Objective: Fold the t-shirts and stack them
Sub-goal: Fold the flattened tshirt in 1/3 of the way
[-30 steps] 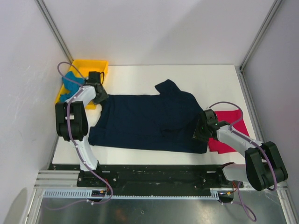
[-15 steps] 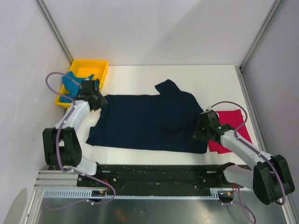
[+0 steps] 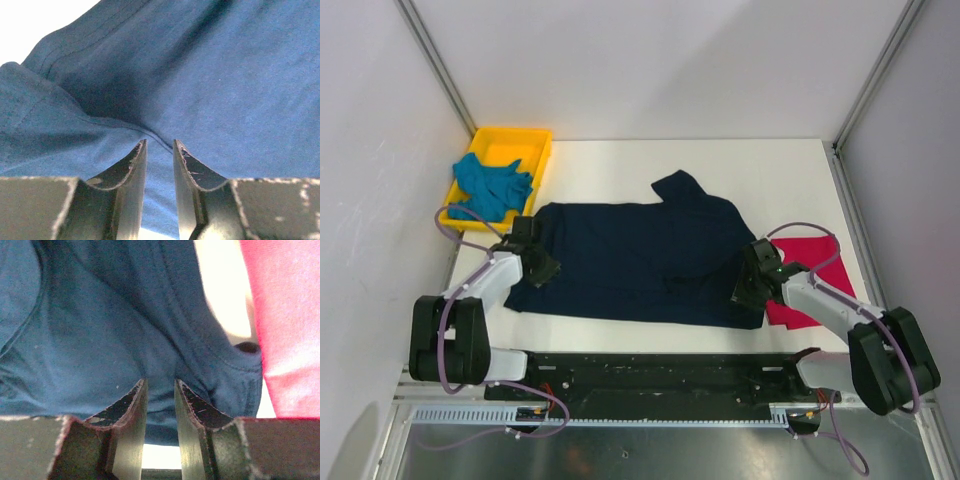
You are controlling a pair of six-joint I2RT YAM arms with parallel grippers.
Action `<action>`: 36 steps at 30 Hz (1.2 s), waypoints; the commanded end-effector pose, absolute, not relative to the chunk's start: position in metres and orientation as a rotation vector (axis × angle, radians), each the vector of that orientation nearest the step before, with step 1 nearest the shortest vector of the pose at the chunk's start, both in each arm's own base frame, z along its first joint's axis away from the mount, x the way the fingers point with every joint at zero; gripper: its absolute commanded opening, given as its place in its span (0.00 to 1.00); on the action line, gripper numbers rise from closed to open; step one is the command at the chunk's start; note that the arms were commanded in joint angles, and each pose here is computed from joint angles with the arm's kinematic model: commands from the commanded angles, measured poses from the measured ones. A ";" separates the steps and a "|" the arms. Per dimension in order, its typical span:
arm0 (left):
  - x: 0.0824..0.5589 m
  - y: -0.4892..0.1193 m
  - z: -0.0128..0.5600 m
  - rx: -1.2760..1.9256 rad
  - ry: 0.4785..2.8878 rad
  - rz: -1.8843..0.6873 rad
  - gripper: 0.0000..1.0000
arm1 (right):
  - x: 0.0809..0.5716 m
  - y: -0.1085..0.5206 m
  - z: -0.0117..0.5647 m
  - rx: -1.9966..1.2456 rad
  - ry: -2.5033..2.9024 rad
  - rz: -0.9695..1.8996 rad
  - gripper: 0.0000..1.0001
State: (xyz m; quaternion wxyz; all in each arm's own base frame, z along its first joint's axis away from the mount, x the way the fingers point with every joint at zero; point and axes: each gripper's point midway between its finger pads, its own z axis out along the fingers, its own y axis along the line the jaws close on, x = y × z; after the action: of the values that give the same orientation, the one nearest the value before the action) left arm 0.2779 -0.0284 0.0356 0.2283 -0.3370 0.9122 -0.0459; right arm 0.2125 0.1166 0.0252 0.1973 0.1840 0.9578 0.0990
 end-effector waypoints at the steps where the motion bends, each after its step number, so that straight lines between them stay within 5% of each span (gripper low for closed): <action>1: 0.272 -0.026 0.026 -1.011 2.493 -0.108 0.32 | 0.219 0.109 0.010 0.559 2.683 0.228 0.33; 24: 0.235 -0.077 0.014 -0.945 2.583 -0.198 0.38 | 0.176 0.016 -0.018 1.243 2.599 0.010 0.30; 36: 0.308 -0.039 0.078 -0.949 2.409 -0.189 0.46 | 0.196 0.024 0.007 1.078 2.565 0.098 0.30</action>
State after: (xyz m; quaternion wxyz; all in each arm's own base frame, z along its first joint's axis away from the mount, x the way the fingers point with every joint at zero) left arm 0.2723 -0.0615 0.0515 0.2299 -0.3429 0.9074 -0.0779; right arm 0.2226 0.0395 0.0186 0.2067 0.4028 0.8855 0.1045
